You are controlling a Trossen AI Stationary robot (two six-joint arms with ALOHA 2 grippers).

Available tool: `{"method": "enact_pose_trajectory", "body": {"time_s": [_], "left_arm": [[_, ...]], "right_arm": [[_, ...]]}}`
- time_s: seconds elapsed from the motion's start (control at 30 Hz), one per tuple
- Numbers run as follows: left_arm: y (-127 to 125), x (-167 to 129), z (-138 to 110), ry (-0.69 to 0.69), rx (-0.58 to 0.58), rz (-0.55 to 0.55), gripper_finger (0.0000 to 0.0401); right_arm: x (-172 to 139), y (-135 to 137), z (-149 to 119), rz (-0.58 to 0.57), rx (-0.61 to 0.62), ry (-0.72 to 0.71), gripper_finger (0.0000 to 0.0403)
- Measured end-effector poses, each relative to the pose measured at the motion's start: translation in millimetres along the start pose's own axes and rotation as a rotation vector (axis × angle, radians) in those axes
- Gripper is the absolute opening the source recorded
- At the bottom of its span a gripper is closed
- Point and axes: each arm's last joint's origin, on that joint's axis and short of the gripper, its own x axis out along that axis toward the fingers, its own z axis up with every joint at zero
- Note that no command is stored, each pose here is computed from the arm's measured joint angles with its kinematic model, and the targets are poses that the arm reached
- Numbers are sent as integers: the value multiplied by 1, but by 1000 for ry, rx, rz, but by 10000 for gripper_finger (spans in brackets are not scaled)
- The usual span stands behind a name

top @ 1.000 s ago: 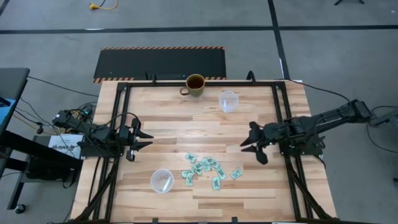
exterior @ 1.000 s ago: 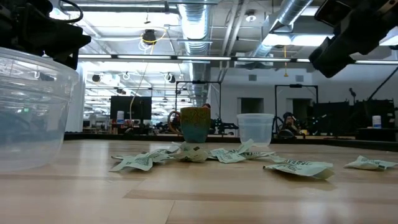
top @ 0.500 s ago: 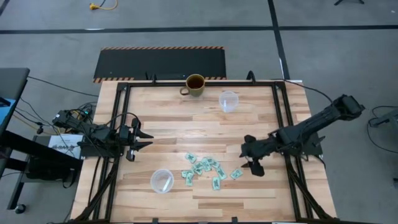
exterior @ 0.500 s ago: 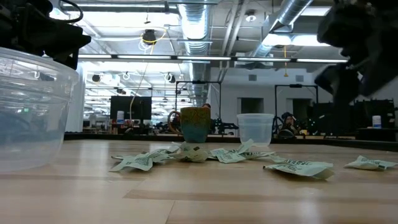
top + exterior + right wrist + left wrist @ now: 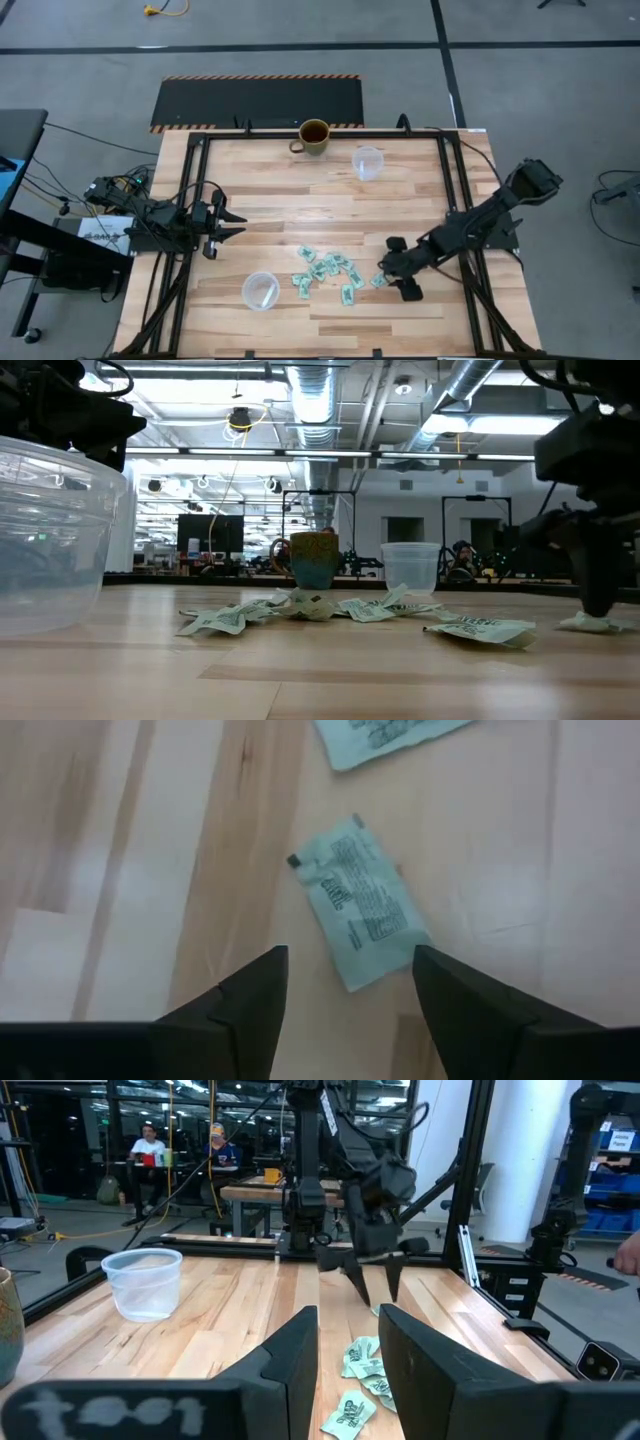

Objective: Pick and place items into bin
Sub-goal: Put the stevia packet into the top transparent bin

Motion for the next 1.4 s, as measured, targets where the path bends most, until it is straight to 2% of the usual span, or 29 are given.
{"method": "enact_pose_trajectory", "body": {"time_s": [0.3,0.47,0.67,0.87,1.03,1.17,1.27,1.4], "left_arm": [[0,0,0,0,0,0,98],[0,0,0,0,0,0,98],[0,0,0,0,0,0,98],[0,0,0,0,0,0,98],[0,0,0,0,0,-1,98],[0,0,0,0,0,0,98],[0,0,0,0,0,0,98],[0,0,0,0,0,0,98]], "right_arm": [[13,-1,-2,-74,-23,15,191],[13,-2,-2,-99,-28,11,164],[13,-4,-3,-118,-19,14,90],[13,-4,-4,-121,73,13,9],[10,-3,-1,-101,174,0,10],[3,1,7,-56,194,-5,2],[-9,2,24,-23,231,-87,2],[-23,-6,41,-63,283,-164,1]]}}
